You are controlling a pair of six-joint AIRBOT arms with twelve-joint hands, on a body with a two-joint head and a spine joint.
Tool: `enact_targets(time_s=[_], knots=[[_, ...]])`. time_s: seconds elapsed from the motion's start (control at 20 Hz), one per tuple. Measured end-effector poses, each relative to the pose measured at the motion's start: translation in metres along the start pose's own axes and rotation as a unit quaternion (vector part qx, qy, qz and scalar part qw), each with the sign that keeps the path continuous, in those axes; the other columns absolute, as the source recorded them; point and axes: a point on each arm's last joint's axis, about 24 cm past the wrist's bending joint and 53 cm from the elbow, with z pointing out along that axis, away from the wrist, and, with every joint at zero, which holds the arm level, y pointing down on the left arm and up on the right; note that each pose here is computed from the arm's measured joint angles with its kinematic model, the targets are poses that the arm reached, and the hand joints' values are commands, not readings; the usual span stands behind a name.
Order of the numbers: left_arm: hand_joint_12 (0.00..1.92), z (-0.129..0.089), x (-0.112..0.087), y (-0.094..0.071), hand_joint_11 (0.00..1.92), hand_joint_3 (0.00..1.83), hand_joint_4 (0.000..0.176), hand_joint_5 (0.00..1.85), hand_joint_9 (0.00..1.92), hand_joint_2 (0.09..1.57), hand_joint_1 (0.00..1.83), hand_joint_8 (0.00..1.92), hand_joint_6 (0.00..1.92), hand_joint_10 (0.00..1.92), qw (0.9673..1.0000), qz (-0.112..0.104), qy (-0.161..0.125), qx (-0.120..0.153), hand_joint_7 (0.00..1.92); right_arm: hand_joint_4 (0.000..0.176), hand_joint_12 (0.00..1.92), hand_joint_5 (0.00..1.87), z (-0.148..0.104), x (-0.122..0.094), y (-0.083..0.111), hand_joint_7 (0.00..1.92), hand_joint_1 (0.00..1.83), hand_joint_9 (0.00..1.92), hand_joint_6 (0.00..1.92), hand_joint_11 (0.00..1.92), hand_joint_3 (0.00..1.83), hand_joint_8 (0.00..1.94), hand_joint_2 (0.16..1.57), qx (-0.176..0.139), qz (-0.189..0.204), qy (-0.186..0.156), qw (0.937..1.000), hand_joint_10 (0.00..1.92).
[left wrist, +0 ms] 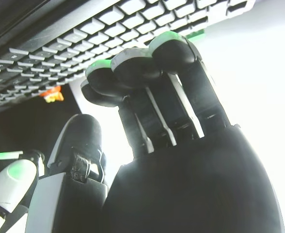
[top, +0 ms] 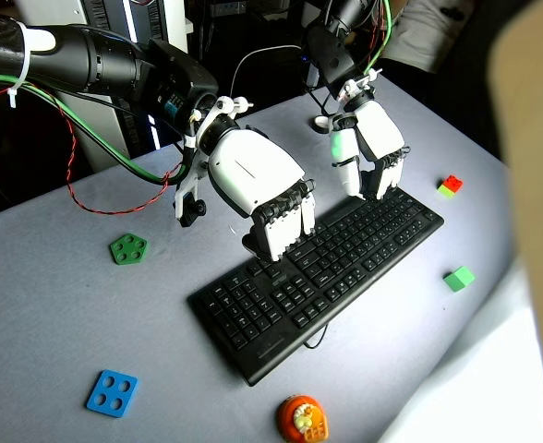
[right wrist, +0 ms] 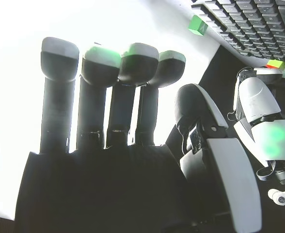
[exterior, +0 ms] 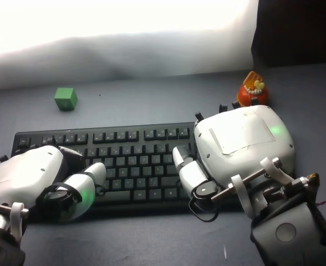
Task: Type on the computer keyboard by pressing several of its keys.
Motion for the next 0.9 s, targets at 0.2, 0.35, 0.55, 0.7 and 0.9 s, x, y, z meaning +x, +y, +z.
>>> enact_targets(time_s=[0.2,0.35,0.55,0.7,0.9], knots=[[0.96,-0.002,0.004,0.011,0.0,0.01,0.043,0.0,0.19,1.27,0.57,0.01,0.0,0.05,0.9998,0.012,0.01,-0.009,0.06,0.0,0.27,0.02,-0.001,0.002,0.001,0.06,0.78,0.05,0.01,0.0,0.01,0.01,1.15,0.002,0.005,0.0,1.0,0.06],[0.92,-0.004,0.013,0.019,0.0,0.01,0.052,0.0,0.19,1.29,0.46,0.0,0.0,0.03,0.9991,0.027,0.031,-0.006,0.09,0.0,0.21,0.02,-0.002,0.01,0.009,0.06,0.76,0.04,0.0,0.0,0.01,0.0,1.16,-0.003,0.016,0.008,0.9998,0.05],[0.96,-0.004,0.018,0.017,0.0,0.0,0.039,0.0,0.21,1.31,0.49,0.0,0.0,0.02,0.9982,0.04,0.044,0.007,0.11,0.0,0.24,0.08,-0.005,0.03,0.029,0.08,0.72,0.07,0.02,0.0,0.0,0.0,1.17,-0.02,0.035,0.028,0.9988,0.04],[1.03,-0.006,0.024,0.022,0.0,0.0,0.029,0.02,0.26,1.3,0.56,0.01,0.01,0.03,0.9969,0.053,0.058,0.007,0.15,0.0,0.7,0.19,0.0,0.05,0.033,0.23,0.76,0.21,0.05,0.0,0.0,0.03,1.16,-0.011,0.067,0.051,0.9964,0.09],[1.15,-0.006,0.025,0.022,0.0,0.0,0.025,0.08,0.32,1.26,0.66,0.01,0.01,0.04,0.9959,0.063,0.063,0.015,0.21,0.0,1.14,0.35,0.01,0.074,0.041,0.44,0.84,0.29,0.11,0.0,0.0,0.03,1.14,-0.005,0.089,0.069,0.9936,0.38]])
